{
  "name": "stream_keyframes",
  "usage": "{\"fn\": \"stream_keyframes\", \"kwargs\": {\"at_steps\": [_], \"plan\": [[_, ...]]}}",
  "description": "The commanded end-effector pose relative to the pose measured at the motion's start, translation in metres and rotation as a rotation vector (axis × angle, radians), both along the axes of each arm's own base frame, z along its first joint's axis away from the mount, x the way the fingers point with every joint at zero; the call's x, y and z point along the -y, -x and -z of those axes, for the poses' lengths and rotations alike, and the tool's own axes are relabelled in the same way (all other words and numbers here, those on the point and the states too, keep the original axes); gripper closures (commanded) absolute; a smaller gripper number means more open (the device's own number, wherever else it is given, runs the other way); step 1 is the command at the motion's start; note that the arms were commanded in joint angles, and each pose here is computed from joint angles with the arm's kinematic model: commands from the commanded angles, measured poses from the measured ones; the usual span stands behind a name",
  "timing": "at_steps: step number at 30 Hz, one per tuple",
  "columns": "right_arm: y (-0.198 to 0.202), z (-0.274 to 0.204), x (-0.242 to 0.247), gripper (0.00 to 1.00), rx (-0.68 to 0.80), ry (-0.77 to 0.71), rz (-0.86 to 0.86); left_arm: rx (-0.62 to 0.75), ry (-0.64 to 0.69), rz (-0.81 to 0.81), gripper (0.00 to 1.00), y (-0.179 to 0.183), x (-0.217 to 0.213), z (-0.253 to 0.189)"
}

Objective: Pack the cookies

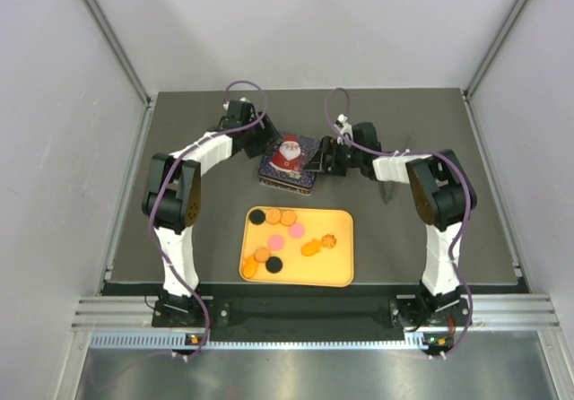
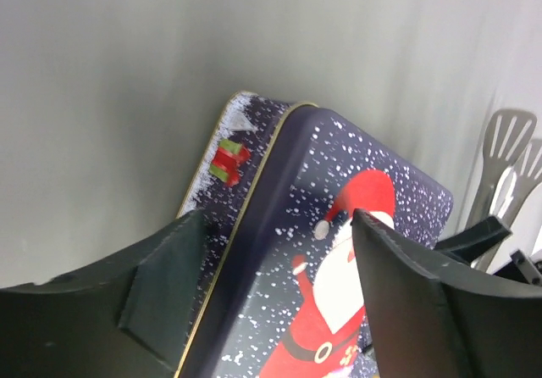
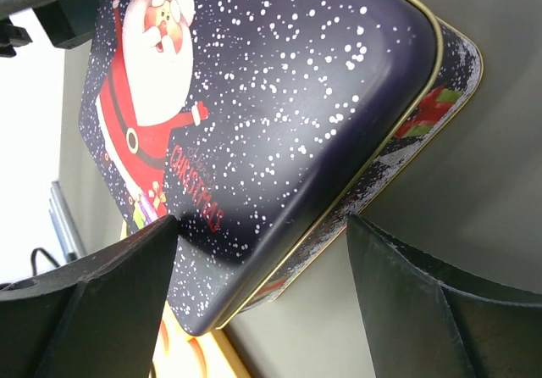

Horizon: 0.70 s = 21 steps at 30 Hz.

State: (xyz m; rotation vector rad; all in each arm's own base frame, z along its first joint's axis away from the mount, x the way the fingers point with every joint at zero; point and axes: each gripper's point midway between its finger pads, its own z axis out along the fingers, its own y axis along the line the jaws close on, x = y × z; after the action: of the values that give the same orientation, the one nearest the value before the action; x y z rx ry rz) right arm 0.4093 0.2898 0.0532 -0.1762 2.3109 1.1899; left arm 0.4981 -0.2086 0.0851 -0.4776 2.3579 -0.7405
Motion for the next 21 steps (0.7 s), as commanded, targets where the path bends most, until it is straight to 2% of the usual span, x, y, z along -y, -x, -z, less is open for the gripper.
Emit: {"fn": "stream_keyframes", "kwargs": {"at_steps": [1, 10, 14, 21], "plan": [[0.01, 0.016, -0.007, 0.21, -0.064, 0.022, -0.031, 0.114, -0.004, 0.081, 0.23, 0.001, 0.001, -0.057], [0.003, 0.012, -0.005, 0.19, -0.063, 0.024, -0.022, 0.077, -0.092, 0.102, 0.2, 0.025, -0.034, -0.056], [-0.001, 0.01, -0.006, 0.18, -0.062, 0.019, -0.021, 0.03, -0.069, 0.169, 0.2, 0.046, -0.031, -0.044], [-0.01, -0.003, -0.009, 0.16, -0.045, 0.017, -0.021, -0.039, -0.019, 0.183, 0.19, 0.069, -0.032, -0.009]]}}
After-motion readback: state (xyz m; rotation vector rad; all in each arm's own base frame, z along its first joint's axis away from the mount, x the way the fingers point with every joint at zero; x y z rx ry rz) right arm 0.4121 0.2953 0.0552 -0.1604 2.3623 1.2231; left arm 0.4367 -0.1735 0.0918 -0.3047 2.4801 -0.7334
